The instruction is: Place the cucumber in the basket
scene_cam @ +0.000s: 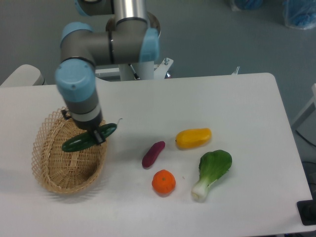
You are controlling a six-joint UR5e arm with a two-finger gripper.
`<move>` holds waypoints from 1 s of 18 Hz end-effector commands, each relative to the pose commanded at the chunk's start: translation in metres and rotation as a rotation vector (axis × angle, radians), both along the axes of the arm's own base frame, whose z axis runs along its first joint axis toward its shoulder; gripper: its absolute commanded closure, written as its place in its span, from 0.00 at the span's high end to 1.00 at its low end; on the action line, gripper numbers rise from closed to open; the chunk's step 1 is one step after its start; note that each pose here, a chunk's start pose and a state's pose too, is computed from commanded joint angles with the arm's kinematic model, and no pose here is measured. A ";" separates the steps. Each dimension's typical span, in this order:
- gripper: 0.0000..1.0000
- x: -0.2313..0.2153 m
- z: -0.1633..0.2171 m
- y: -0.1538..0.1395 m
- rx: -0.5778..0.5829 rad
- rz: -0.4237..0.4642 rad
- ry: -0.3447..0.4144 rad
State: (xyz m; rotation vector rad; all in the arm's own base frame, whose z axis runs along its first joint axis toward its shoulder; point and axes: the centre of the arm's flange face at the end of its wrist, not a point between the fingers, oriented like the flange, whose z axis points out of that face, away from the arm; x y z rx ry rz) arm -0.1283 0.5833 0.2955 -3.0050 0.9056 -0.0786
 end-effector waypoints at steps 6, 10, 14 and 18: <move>0.20 0.030 -0.028 0.003 -0.035 0.050 -0.010; 0.38 0.032 -0.033 0.004 -0.044 0.069 -0.014; 1.00 0.030 -0.030 0.005 -0.035 0.070 -0.011; 1.00 0.025 -0.021 0.008 -0.008 0.077 -0.002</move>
